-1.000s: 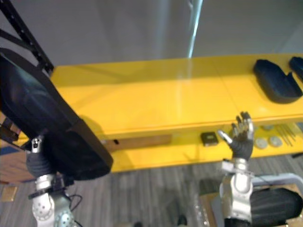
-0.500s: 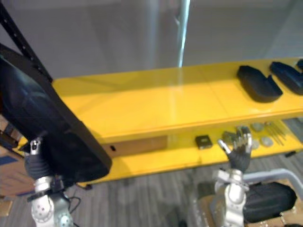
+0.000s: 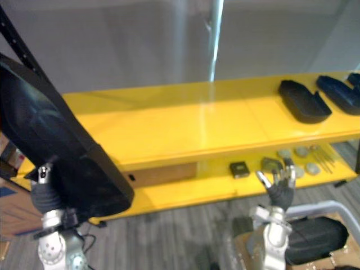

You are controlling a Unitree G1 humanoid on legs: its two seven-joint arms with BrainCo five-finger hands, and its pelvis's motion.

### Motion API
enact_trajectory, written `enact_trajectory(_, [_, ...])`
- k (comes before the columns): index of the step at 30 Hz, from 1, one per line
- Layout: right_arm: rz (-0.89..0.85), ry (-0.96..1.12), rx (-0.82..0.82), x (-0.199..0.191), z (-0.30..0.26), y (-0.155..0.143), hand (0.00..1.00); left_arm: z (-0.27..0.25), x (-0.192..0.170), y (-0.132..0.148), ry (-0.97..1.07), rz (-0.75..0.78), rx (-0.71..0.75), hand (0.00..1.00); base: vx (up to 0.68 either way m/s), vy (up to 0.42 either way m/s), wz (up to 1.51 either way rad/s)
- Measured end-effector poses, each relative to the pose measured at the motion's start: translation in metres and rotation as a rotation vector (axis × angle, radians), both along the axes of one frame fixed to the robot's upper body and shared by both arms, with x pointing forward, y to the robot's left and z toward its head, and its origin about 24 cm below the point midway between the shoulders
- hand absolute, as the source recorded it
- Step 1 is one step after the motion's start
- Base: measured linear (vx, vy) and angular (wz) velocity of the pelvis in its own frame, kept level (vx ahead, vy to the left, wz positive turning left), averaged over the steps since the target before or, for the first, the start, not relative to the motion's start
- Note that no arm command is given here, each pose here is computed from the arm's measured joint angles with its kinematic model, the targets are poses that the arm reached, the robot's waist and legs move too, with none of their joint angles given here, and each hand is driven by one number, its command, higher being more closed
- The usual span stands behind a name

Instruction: Walk over and take plastic housings, then place them on the shelf

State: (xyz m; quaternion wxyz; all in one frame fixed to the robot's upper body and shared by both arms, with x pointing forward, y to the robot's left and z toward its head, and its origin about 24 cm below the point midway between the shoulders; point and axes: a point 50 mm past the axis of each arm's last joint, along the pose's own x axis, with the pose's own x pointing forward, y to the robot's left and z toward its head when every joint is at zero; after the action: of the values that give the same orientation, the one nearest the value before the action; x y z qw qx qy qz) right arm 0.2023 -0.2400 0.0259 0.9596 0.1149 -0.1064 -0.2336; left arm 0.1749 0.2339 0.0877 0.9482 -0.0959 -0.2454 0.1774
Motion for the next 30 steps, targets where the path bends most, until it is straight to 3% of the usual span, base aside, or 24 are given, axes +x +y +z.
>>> enact_trajectory(30, [0.044, 0.026, 0.006, 0.0029, -0.0051, 0.0090, 0.00, -0.0007, 0.0016, -0.0042, 0.002, -0.011, -0.013, 1.00, 0.00, 0.000, 0.00])
